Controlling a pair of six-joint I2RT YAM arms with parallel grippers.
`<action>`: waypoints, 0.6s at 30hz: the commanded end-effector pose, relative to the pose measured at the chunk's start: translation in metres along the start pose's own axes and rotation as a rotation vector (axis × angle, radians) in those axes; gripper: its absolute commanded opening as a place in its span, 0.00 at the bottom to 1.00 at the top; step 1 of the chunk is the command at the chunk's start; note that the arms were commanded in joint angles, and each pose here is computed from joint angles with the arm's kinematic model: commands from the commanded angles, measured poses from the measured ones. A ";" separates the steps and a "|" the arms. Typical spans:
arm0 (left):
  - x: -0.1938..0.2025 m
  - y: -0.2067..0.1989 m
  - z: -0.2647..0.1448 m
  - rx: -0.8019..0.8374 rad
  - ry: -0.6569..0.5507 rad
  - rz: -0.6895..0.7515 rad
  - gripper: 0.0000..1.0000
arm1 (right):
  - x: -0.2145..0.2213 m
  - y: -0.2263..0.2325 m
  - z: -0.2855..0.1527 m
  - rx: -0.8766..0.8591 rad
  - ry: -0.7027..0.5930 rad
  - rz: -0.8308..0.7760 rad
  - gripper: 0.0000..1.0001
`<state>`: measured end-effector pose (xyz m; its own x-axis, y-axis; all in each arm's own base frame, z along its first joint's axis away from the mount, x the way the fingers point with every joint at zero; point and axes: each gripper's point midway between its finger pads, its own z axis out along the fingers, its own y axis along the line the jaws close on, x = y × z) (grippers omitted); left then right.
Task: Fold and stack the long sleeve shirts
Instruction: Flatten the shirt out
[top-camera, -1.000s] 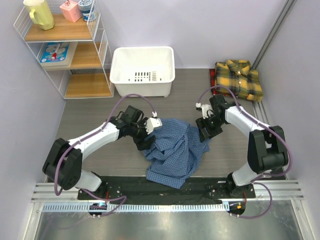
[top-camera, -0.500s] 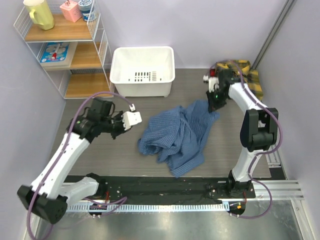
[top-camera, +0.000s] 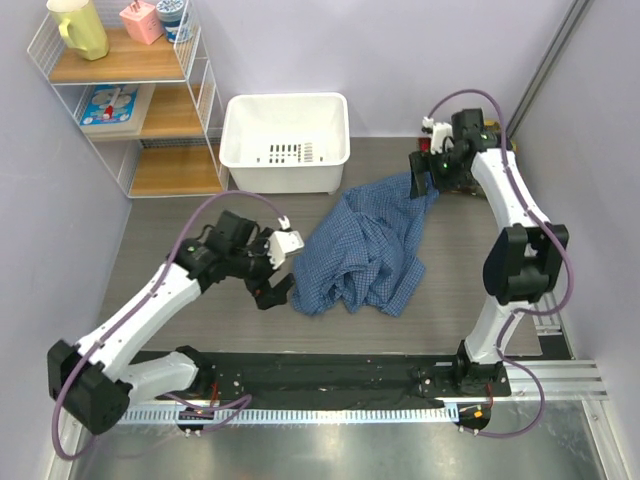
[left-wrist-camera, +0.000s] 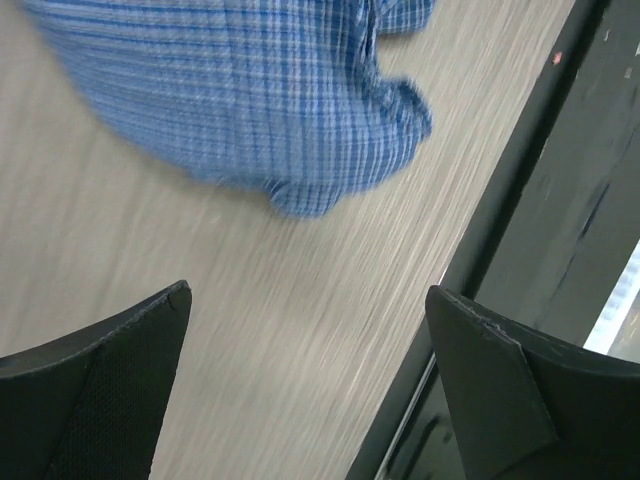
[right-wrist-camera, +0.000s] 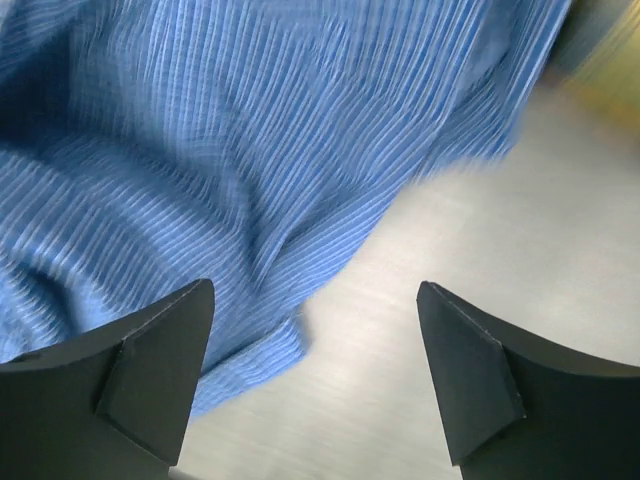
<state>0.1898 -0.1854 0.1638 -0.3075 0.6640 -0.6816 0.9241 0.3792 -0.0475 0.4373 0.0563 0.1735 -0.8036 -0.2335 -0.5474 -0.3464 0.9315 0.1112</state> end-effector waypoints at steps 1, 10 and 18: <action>-0.049 0.010 0.039 -0.069 -0.153 -0.123 1.00 | 0.055 0.059 -0.052 -0.197 0.025 0.184 0.88; -0.055 -0.022 0.114 -0.129 -0.125 0.045 1.00 | 0.158 0.078 -0.004 -0.218 0.201 0.427 0.89; -0.048 0.015 0.114 -0.319 -0.078 0.009 0.40 | 0.201 0.081 0.044 -0.219 0.307 0.534 0.78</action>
<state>0.2097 -0.2897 0.0844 -0.2514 0.7005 -0.6679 0.8862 0.4440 0.1321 0.2483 0.0891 0.0441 -0.9932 0.0943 -0.0682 0.0530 0.8885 0.4558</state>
